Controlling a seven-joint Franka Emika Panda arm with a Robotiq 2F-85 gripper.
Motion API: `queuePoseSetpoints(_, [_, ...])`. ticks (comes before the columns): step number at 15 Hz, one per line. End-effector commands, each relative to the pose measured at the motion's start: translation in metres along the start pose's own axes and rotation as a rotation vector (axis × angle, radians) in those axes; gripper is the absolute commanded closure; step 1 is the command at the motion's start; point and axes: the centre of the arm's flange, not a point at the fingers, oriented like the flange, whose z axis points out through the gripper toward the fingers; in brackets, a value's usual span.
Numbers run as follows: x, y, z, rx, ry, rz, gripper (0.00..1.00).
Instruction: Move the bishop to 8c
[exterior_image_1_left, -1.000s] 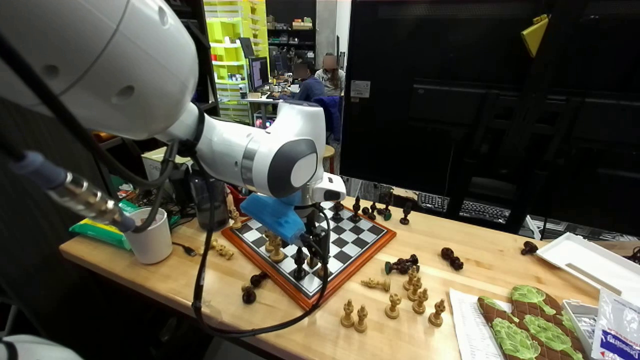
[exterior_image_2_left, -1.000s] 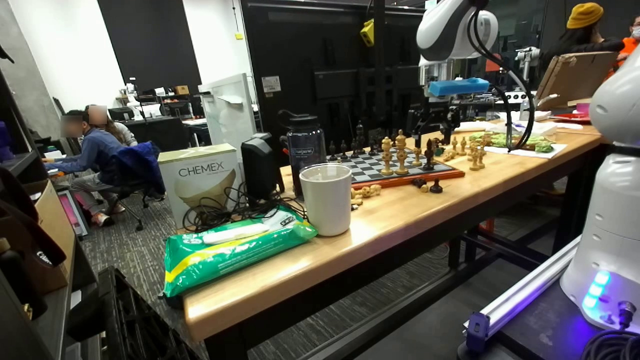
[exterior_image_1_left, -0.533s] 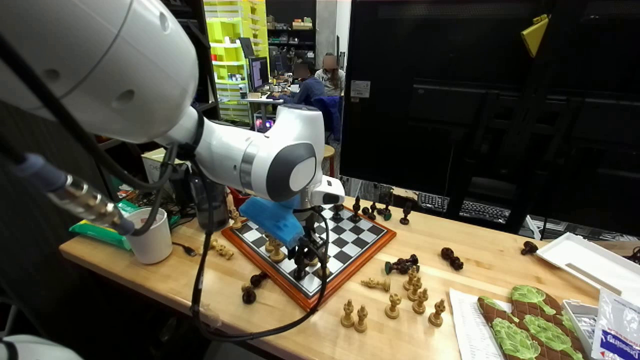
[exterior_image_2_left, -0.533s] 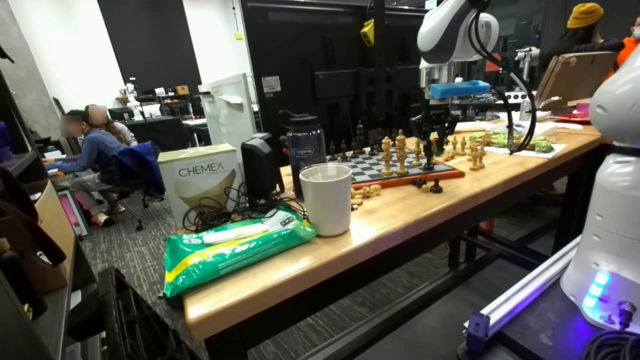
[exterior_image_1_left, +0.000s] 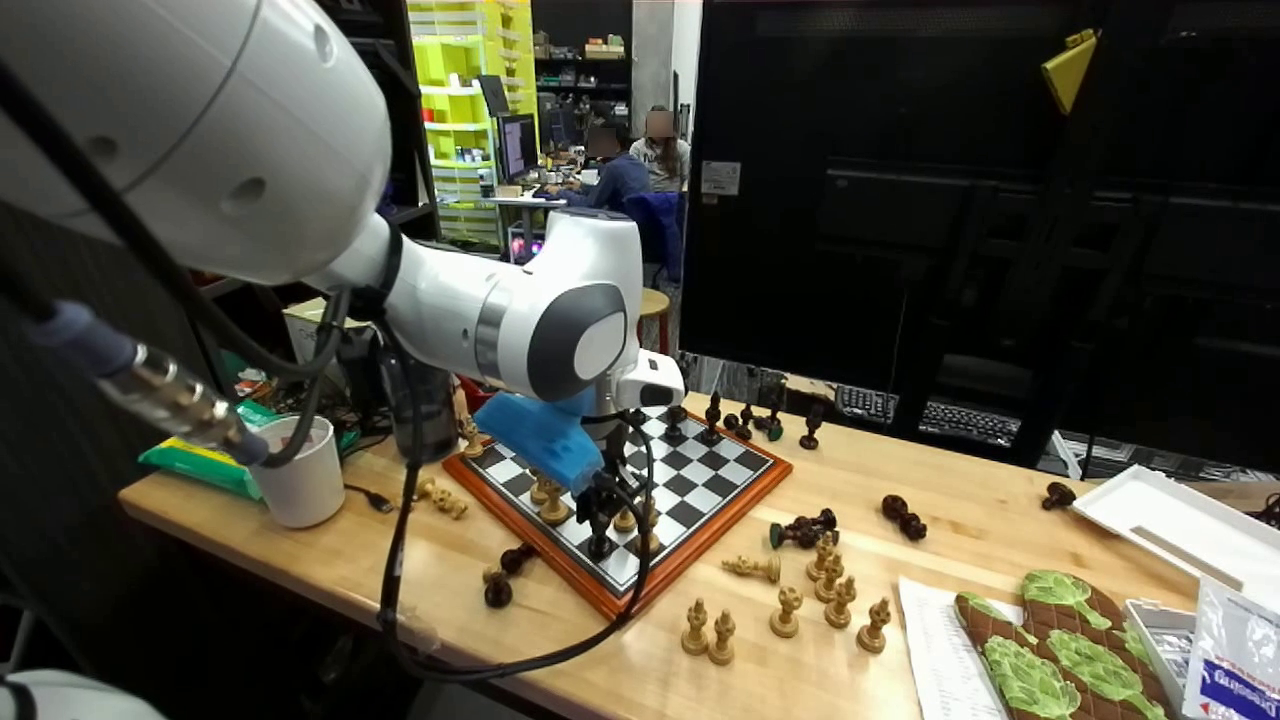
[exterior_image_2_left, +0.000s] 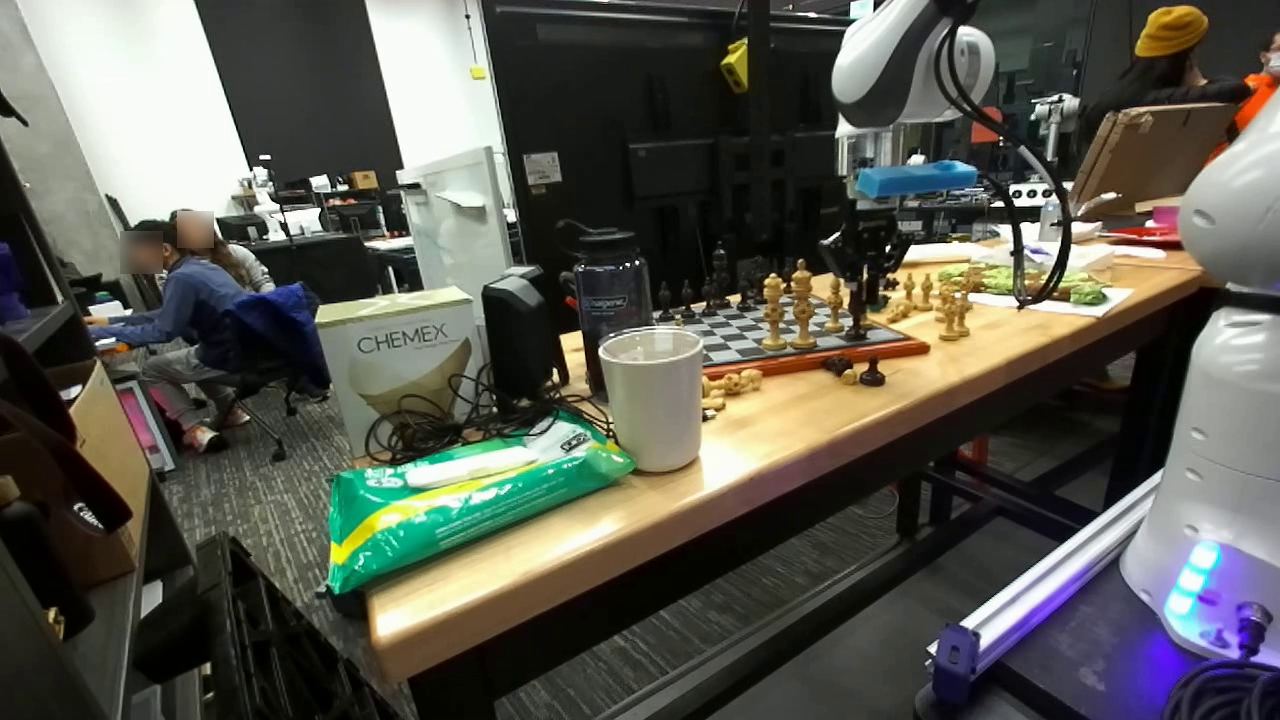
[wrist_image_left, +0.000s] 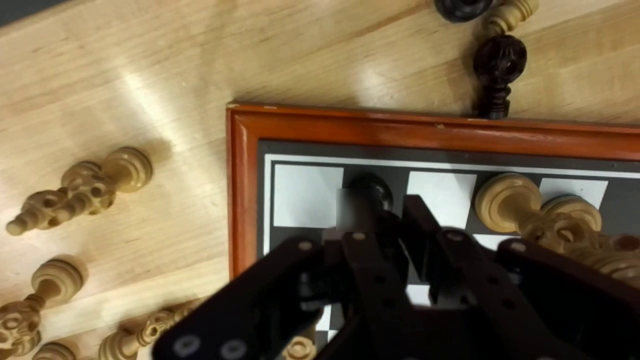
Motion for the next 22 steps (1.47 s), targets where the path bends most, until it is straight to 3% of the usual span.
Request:
queuePoseSetpoints(1, [-0.007, -0.011, -0.016, -0.032, 0.002, -0.004, 0.94])
queuePoseSetpoints(8, [-0.001, -0.036, -0.058, -0.142, -0.003, -0.049, 0.94])
queuePoseSetpoints(12, [0.006, -0.043, -0.077, -0.162, -0.006, -0.075, 0.94])
queuePoseSetpoints(13, [0.007, -0.043, -0.079, -0.156, -0.007, -0.077, 0.53])
queuePoseSetpoints(16, [0.008, -0.038, -0.076, -0.129, -0.009, -0.072, 0.42])
queuePoseSetpoints(22, [0.008, -0.023, -0.052, -0.089, -0.03, -0.049, 0.02])
